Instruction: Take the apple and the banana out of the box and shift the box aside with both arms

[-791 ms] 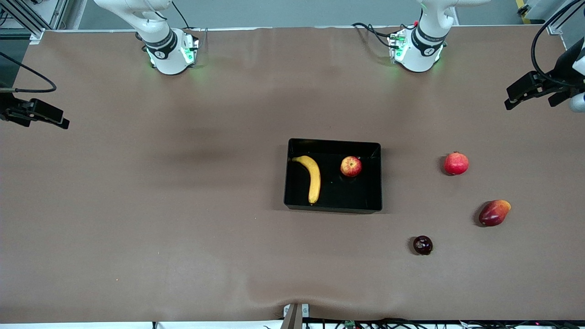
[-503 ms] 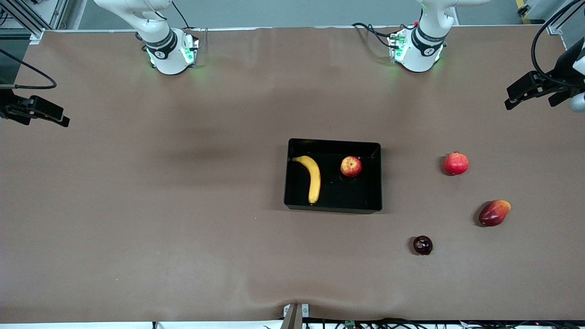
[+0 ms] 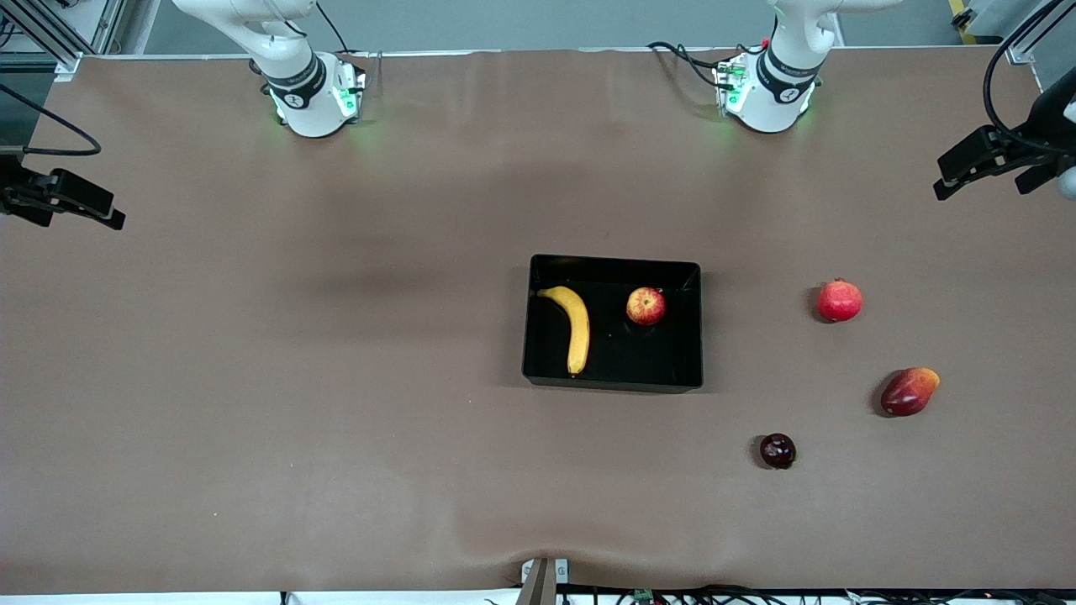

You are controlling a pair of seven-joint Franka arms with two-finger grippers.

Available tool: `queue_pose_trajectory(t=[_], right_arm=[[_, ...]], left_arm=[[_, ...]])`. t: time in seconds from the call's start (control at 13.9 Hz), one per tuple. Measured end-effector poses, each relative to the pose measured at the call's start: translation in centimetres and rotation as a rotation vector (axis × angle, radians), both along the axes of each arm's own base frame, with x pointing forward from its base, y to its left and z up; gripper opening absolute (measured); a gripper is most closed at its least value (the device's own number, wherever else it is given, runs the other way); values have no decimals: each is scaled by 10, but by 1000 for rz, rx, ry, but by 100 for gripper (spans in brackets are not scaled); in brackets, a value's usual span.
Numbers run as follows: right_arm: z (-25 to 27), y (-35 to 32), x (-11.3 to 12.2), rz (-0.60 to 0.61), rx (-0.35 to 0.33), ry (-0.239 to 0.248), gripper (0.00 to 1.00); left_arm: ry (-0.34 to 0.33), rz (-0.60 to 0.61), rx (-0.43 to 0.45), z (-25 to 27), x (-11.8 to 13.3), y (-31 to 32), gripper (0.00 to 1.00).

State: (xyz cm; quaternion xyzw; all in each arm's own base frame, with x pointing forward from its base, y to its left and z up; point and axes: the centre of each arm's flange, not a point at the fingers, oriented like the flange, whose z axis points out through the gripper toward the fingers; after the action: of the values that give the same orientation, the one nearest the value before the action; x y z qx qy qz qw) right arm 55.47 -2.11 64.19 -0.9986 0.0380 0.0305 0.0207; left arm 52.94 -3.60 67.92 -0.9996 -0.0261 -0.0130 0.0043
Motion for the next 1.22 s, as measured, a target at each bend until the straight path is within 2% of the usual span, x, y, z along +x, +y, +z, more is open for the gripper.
queue_pose_trajectory(t=[0.79,1.22], right_arm=[[-9,7,4,12,3,18,100],[-17,7,6,12,3,35,100]], left_arm=[[6,-1,1,6,-5,0,100],[29,-1,2,-6,2,0,100]])
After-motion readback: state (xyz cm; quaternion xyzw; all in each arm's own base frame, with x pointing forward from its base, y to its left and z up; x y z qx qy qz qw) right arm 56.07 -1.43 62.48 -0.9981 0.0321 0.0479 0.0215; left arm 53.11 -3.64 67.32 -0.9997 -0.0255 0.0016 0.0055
